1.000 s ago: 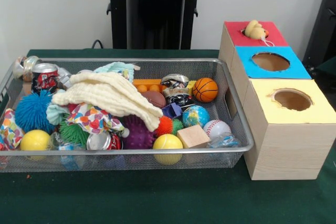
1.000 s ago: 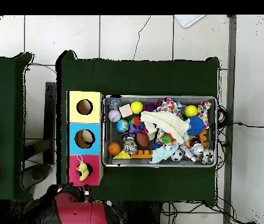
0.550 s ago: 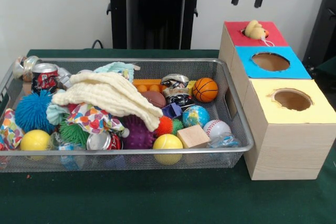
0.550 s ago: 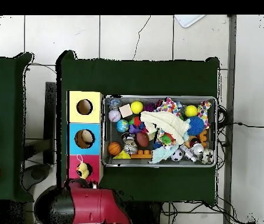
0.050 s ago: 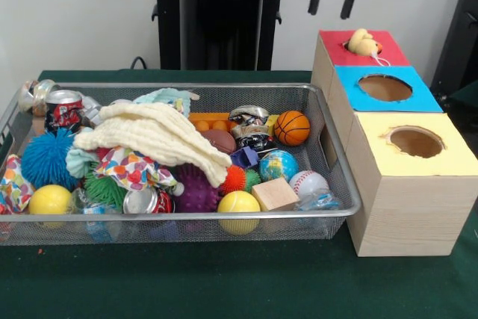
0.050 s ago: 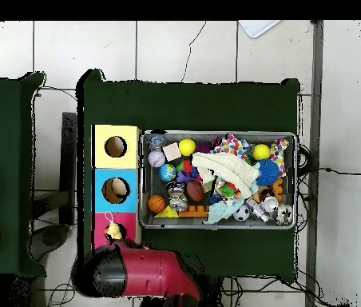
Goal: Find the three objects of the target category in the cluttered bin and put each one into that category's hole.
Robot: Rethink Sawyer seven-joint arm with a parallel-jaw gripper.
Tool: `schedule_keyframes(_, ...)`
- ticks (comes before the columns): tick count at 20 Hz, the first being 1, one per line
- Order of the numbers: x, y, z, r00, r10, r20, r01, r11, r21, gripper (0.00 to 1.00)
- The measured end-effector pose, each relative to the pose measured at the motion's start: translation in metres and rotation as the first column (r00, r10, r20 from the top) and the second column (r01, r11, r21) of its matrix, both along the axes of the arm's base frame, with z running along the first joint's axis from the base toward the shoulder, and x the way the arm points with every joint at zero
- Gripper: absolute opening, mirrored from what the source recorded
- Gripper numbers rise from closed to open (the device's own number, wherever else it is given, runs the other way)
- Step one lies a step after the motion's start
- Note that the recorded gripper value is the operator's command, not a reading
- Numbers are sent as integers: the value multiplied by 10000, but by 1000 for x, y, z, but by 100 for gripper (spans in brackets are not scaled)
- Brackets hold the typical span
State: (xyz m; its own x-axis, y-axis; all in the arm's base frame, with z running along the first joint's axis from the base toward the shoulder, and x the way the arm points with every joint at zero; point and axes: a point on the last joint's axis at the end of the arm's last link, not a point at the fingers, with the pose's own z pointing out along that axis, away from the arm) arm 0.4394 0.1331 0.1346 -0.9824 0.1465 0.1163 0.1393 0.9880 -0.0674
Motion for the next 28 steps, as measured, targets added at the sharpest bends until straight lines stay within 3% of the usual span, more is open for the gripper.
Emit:
schedule_keyframes(6,10,-64,-13,9993,-338,-146,336,9993,-144,100)
schedule_keyframes(9,8,-74,-18,9994,-237,-253,233,9996,-165,100)
schedule_keyframes(12,8,-64,-17,9998,27,-203,-30,9999,-144,100)
schedule_keyframes(17,3,-12,-4,9953,970,-34,-970,9952,-105,100)
schedule_keyframes(19,-6,34,8,9861,1663,-7,-1663,9861,-8,100)
schedule_keyframes(22,-19,71,17,9765,2156,-80,-2155,9765,100,100)
schedule_keyframes(26,-42,120,29,9668,2540,-290,-2533,9670,260,100)
schedule_keyframes(28,-44,126,29,9676,2507,-303,-2498,9678,314,100)
